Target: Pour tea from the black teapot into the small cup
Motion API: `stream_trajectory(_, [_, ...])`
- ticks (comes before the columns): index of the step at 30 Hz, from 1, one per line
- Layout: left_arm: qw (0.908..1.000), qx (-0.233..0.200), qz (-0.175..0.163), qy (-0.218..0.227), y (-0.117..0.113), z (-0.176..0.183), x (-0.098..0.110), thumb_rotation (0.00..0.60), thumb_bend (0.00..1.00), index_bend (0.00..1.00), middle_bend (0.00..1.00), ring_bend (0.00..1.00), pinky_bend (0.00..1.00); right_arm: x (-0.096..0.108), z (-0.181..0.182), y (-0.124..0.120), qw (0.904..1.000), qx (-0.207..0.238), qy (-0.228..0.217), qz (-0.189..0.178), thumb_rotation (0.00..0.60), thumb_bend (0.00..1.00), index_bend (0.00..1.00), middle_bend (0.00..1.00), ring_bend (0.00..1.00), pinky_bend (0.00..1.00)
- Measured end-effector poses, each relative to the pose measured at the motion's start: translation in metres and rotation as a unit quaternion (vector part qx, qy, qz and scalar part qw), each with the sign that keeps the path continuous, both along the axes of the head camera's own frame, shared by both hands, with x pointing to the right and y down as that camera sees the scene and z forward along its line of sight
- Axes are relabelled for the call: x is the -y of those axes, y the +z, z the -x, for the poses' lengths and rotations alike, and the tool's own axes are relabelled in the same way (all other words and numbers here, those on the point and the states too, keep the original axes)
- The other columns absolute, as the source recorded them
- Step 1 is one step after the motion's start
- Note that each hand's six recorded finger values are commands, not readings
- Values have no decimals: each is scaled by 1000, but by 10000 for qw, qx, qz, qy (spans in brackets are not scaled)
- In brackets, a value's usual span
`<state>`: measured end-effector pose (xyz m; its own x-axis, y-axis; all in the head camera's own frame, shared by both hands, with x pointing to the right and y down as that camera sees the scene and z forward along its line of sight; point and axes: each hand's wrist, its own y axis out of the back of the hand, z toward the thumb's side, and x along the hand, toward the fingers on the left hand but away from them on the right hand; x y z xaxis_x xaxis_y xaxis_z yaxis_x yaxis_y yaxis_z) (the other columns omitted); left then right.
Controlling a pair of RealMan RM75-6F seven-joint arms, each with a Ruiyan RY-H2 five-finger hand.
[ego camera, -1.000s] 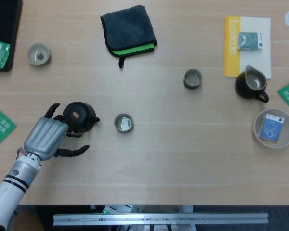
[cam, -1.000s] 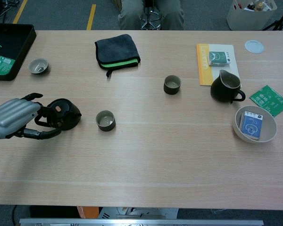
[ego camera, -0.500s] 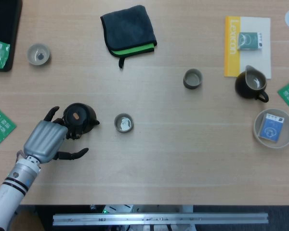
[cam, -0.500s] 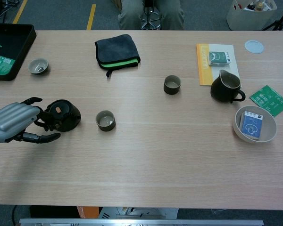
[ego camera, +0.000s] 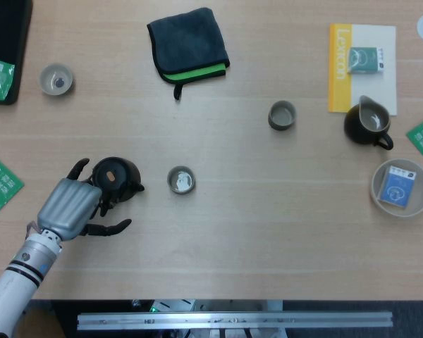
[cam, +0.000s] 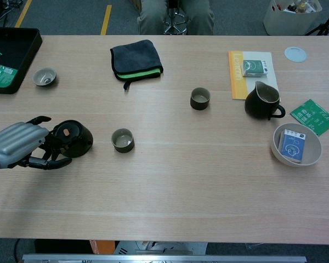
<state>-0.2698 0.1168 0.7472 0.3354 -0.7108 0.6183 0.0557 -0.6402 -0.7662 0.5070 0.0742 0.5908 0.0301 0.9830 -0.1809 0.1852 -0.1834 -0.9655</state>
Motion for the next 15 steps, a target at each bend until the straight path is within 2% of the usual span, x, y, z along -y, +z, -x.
stream_trajectory(15, [9999, -56, -22, 158, -4, -14, 20, 96, 163, 803, 946, 692, 45, 1, -2, 0, 10000, 35, 35, -21, 600, 49, 241, 189, 0, 0])
